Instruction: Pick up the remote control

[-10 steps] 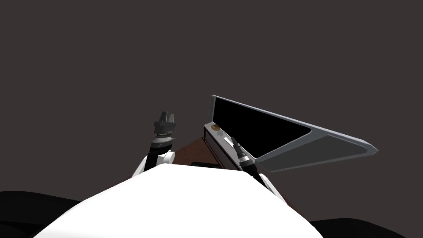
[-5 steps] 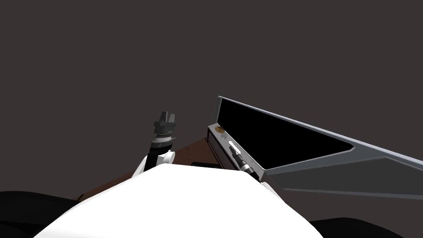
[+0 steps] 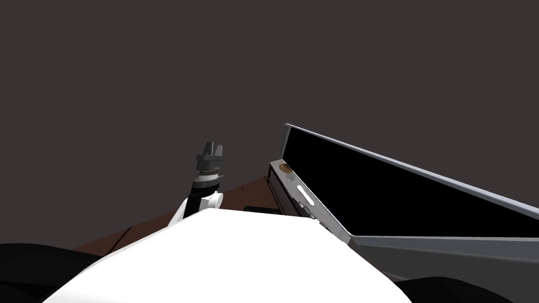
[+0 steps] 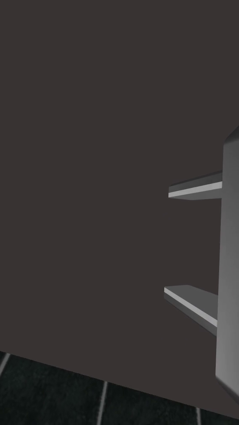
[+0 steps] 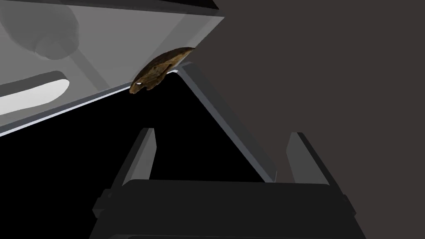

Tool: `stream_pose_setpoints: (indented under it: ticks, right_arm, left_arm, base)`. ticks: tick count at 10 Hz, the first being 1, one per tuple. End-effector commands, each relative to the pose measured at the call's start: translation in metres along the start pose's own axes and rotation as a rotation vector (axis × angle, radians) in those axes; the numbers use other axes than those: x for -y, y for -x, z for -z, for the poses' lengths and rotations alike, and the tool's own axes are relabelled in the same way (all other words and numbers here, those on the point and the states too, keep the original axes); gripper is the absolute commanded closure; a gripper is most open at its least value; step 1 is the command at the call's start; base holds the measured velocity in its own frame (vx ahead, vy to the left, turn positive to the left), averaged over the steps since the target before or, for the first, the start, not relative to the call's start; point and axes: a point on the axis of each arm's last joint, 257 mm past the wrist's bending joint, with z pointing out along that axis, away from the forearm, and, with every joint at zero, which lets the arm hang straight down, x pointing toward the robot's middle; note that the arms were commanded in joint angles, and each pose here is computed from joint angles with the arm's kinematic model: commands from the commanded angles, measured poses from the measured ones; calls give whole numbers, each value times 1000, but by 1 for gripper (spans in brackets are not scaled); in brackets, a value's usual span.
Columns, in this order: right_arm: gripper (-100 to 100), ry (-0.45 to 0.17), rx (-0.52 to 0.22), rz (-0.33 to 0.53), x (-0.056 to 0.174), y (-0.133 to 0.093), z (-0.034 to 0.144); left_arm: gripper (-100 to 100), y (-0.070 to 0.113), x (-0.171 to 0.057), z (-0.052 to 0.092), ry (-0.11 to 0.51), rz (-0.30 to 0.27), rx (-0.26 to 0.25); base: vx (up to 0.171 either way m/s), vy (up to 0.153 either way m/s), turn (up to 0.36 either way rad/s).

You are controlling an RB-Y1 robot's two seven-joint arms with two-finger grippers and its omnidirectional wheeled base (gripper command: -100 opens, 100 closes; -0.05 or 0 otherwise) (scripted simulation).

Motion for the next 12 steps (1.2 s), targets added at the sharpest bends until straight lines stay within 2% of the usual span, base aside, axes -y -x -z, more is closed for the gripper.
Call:
stream_pose_setpoints:
  ticks: [1,2,4,5,6,7,8,10,11,12]
  right_arm:
    - [-100,-70,-87,47,33,-28,23]
    - [-100,-71,-90,53,34,-28,24]
    - [-100,-154,-230,135,78,-69,62]
    - [-100,-174,-240,139,87,-71,67]
    - [-100,-208,-306,178,106,-88,88]
    - [-100,-229,-315,180,115,-90,94]
    - [-100,-262,-379,216,133,-105,117]
    - [-100,-277,-386,218,140,-106,122]
    - [-100,-308,-447,251,155,-120,145]
    - [-100,-323,-454,253,162,-120,150]
  left_arm:
    - [0,0,0,0,0,0,0]
    - [0,0,0,0,0,0,0]
    - [0,0,0,0,0,0,0]
    - [0,0,0,0,0,0,0]
    - [0,0,0,0,0,0,0]
    - [0,0,0,0,0,0,0]
    - [0,0,0,0,0,0,0]
    - [0,0,0,0,0,0,0]
    - [0,0,0,0,0,0,0]
    - [0,0,0,0,0,0,0]
  base:
    - [75,4,280]
    - [70,8,116]
    - [100,18,317]
    - [105,3,169]
    - [103,-3,233]
    - [77,-10,130]
    - [78,14,250]
    - [57,-8,61]
    - [70,-6,213]
    - [67,-13,152]
